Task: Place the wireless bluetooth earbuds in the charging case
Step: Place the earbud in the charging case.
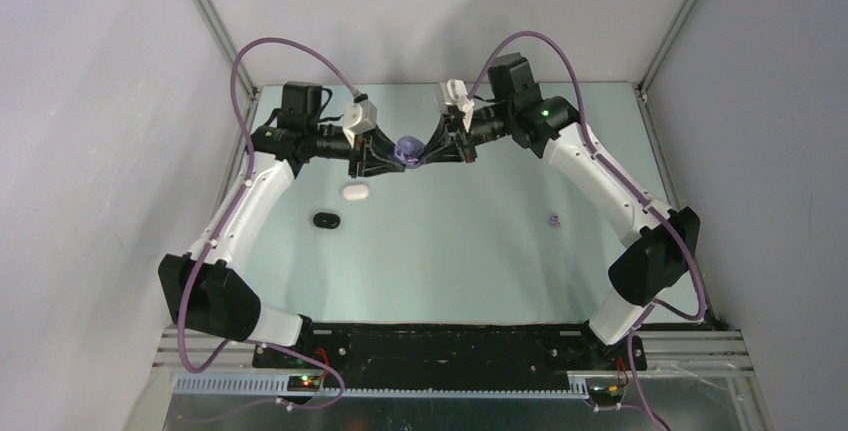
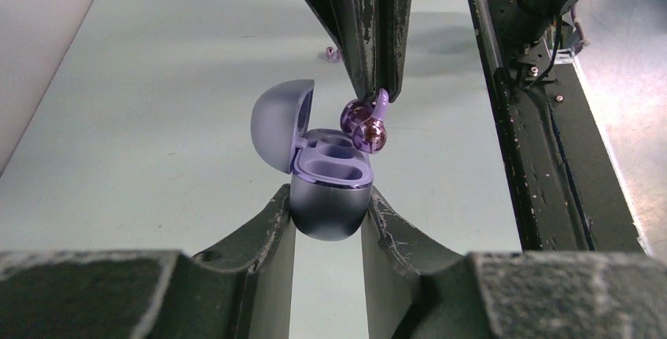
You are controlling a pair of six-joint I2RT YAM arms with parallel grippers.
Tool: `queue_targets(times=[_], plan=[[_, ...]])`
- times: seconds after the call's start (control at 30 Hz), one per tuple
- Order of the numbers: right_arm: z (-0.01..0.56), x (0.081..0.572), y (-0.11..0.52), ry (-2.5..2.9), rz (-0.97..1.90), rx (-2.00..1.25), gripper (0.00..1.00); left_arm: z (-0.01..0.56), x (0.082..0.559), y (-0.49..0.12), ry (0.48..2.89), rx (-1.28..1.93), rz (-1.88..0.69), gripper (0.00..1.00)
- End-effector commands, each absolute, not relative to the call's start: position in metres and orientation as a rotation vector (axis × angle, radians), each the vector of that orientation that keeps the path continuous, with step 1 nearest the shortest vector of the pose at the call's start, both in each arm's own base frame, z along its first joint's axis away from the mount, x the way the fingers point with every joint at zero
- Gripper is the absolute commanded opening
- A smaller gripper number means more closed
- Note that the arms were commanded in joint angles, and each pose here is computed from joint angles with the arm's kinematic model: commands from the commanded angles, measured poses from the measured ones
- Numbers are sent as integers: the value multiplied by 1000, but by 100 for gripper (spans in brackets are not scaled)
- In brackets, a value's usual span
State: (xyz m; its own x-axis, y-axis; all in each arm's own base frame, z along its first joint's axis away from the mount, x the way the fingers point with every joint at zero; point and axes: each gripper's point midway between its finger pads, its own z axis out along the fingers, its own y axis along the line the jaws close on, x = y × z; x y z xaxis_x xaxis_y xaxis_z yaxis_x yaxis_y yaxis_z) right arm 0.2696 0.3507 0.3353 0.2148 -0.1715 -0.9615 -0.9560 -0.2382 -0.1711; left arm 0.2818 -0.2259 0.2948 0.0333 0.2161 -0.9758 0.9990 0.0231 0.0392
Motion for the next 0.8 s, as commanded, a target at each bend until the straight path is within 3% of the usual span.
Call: queue_targets(times=[0.0,0.77], plan=[[351,267,345,1041,1080,-1595,7,316,272,-228,1274,1378,-1038,0],[345,275,347,1084,1121,-1557,6,322,273,-229,1269,1357,-1052,0]])
